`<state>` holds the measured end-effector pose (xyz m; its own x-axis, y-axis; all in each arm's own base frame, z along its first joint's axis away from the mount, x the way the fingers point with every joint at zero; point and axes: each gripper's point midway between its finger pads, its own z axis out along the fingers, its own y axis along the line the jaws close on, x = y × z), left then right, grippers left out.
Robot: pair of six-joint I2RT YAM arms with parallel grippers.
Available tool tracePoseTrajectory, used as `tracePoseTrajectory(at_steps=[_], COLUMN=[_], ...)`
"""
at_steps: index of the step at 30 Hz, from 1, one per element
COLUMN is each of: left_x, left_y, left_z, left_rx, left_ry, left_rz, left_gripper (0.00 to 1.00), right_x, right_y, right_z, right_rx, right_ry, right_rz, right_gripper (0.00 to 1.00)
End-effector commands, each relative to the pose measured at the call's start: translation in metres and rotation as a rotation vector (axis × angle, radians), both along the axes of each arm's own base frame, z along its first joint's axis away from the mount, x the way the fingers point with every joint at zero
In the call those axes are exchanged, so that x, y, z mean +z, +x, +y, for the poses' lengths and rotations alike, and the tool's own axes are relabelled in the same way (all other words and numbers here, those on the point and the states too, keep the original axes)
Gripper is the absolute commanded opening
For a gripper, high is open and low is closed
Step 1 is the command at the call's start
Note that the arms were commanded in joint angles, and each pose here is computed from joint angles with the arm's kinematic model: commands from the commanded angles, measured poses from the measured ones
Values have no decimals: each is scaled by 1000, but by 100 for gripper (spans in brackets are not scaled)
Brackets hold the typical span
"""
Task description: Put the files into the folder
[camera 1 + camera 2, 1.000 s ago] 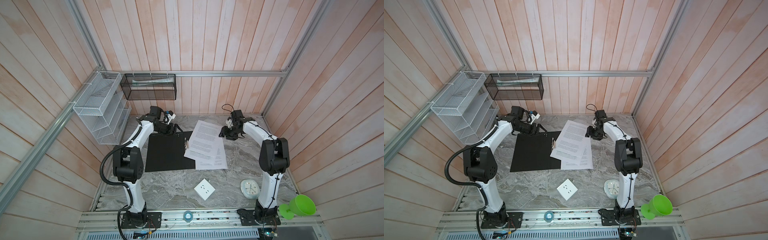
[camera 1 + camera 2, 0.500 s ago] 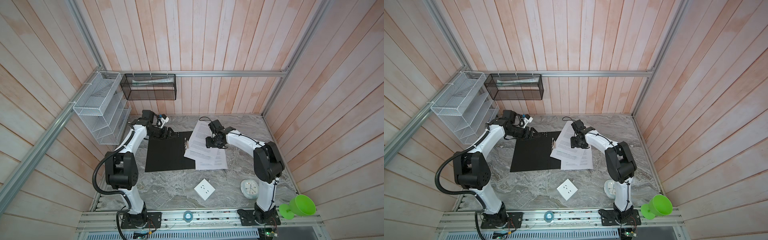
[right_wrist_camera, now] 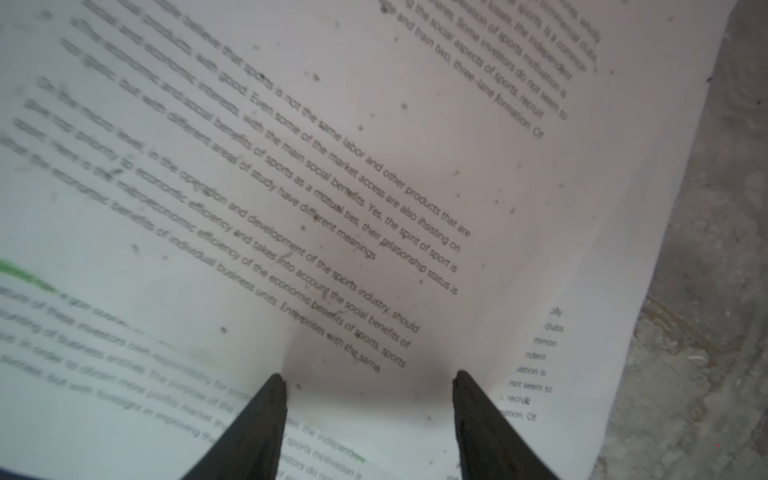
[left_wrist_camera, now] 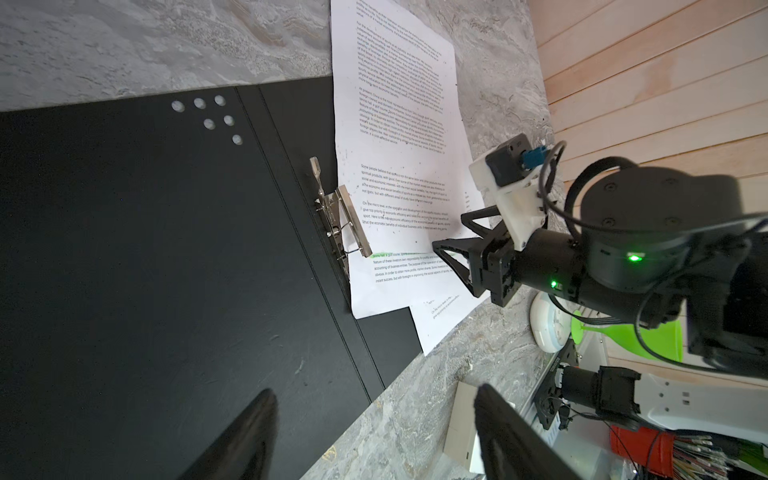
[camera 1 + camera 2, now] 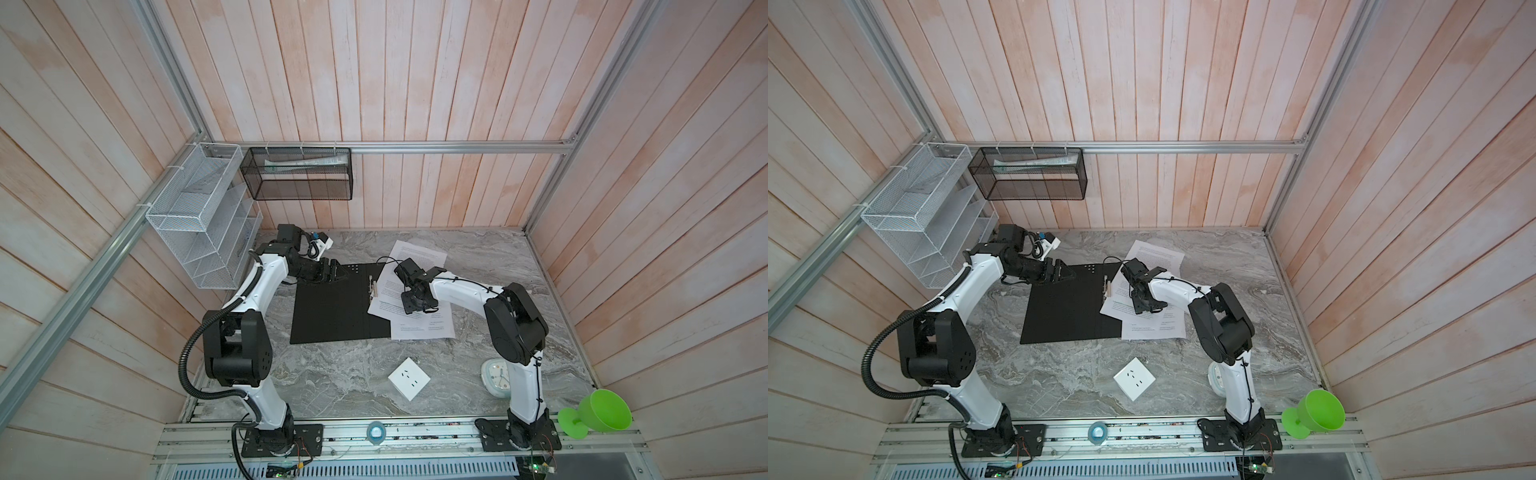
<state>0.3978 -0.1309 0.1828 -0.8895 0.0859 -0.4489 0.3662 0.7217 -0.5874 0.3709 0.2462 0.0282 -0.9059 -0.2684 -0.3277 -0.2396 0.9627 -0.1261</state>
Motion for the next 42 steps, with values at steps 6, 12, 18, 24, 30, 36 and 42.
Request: tracePoseTrajectory(at_steps=[6, 12, 18, 24, 30, 36, 42], left_x=[10, 15, 13, 11, -15, -57, -86], left_y=[-3, -1, 5, 41, 83, 120, 130], left_z=[2, 3, -11, -58, -112, -139, -149], left_rx=[-6, -5, -6, -97, -104, -51, -65], left_ry=[-4, -2, -59, 27, -7, 56, 166], left_rz=[-25, -38, -21, -89, -59, 20, -34], left_gripper=[77, 77, 77, 77, 77, 77, 77], right_x=[-6, -1, 34, 55, 71, 67, 57], right_y=[-18, -20, -22, -33, -30, -37, -41], right_z=[-43, -53, -38, -30, -59, -84, -102], right_rx=[13, -13, -77, -189, -348, -416, -477], right_ry=[-171, -153, 48, 346, 649, 648, 671], right_rz=[31, 31, 9, 68, 85, 93, 94], right_gripper=[62, 60, 61, 61, 60, 61, 61])
